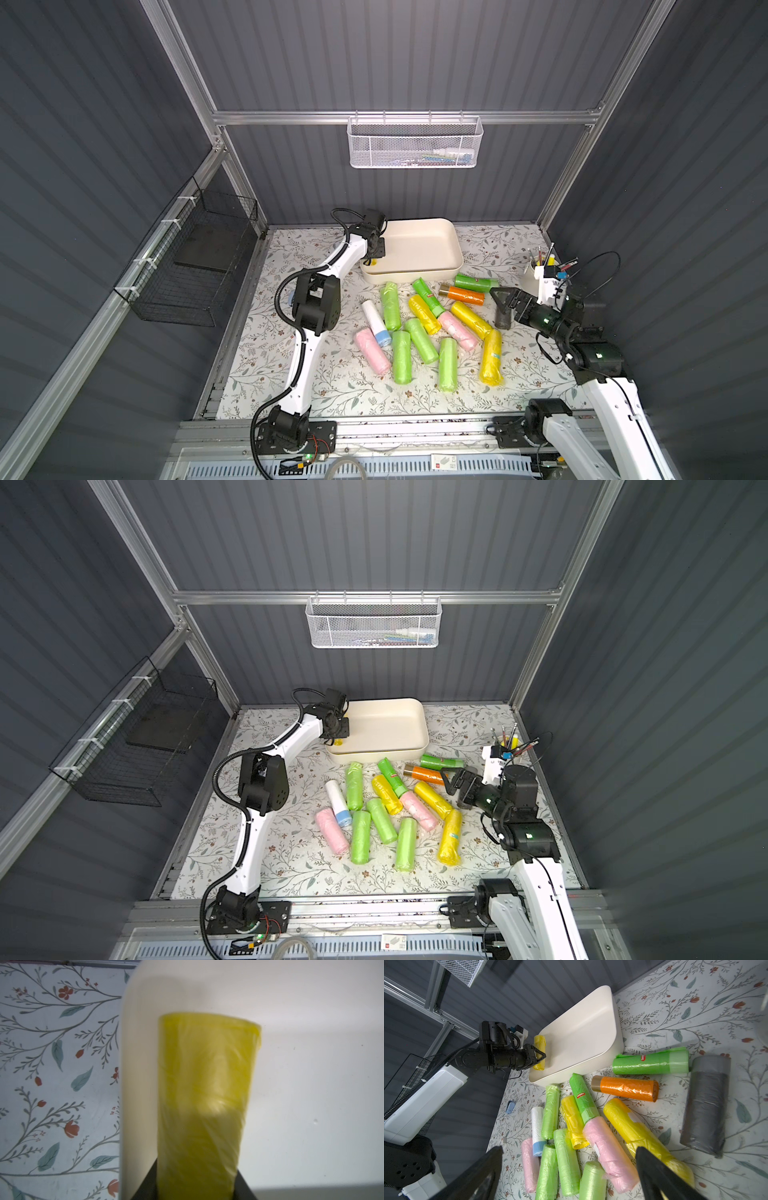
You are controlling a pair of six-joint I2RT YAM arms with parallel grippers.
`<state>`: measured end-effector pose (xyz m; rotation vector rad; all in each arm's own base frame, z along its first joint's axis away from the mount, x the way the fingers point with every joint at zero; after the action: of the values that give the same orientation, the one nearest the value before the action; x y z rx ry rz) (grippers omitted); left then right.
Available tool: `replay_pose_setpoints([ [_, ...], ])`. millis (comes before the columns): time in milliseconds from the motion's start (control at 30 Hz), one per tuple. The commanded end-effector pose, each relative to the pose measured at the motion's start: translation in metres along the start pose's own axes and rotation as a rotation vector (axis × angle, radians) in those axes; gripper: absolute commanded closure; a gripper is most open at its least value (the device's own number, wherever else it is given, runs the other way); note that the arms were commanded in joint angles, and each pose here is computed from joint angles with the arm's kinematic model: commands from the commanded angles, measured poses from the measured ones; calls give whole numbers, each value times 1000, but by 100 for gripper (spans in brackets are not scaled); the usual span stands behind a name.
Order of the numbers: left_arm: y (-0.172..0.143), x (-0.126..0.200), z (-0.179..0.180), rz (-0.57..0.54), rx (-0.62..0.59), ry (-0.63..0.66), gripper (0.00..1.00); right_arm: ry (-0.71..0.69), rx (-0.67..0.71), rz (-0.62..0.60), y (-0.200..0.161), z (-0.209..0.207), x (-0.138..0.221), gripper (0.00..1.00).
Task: Put the roll of trash bags into the storage box
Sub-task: Place the roll of trash bags in the storage box.
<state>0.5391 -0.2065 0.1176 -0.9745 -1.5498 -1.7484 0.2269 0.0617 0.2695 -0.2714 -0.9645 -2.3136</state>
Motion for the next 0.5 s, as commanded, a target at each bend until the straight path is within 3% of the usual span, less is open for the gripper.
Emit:
replay_pose_setpoints([
  [0,2,0,1,-5,-43,59,63,-22,17,-2,1,-2,0,1],
  [467,-12,-23,0,31,-66,83,62,-66,-4,1,2,-8,0,1],
])
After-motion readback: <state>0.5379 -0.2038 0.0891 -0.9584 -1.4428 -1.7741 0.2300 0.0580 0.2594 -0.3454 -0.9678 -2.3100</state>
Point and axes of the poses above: each gripper's point midway between its finger pads, its own x axis back along the fingers, its own z axis along the line the jaws close on, y = z × x, the point moved 4 cm from there along x, back along the fingers, and after that the axes turned 8 degrees about -x, right-handed, at the moved point
